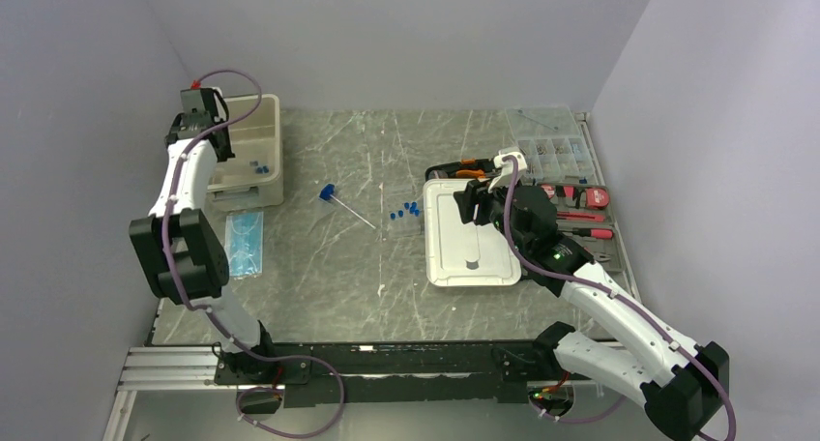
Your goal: Organize the chemistry lab equipment
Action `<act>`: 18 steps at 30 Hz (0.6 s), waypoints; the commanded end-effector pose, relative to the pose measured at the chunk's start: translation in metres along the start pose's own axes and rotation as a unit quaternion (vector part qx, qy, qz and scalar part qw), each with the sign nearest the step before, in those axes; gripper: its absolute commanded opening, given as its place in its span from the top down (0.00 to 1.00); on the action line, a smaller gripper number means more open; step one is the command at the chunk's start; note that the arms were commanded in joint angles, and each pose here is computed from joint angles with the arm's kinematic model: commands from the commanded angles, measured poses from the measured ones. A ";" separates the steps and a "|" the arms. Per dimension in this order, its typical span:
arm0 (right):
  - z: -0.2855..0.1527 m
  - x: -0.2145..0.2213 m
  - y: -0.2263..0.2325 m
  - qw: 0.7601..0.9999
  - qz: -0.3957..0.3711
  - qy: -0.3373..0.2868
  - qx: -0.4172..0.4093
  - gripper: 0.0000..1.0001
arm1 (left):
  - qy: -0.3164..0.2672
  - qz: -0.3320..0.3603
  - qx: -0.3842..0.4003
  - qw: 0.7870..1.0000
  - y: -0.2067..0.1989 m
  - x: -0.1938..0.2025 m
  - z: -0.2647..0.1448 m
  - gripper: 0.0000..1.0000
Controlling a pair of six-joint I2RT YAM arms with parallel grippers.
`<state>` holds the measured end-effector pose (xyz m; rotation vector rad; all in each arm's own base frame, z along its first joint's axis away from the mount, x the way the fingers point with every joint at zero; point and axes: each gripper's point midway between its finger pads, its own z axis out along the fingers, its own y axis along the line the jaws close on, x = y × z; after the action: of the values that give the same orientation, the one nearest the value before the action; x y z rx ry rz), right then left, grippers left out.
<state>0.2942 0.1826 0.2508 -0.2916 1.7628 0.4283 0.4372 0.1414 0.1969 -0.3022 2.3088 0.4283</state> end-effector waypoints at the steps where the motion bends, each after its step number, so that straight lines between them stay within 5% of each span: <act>1: 0.002 -0.013 0.001 1.000 0.011 -0.026 -0.002 0.41 | 0.027 0.013 0.027 0.999 -0.016 0.014 0.027 1.00; 8: 0.002 -0.013 0.002 1.000 0.011 -0.025 -0.004 0.39 | 0.057 0.026 0.027 0.998 -0.021 0.030 0.044 0.92; 18: 0.003 -0.012 0.003 1.000 0.011 -0.021 -0.006 0.39 | 0.049 0.019 0.020 0.998 -0.018 0.025 0.038 0.54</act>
<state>0.2949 0.1826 0.2495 -0.2881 1.7673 0.4291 0.4441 0.1376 0.1237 -0.2539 2.4904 0.3909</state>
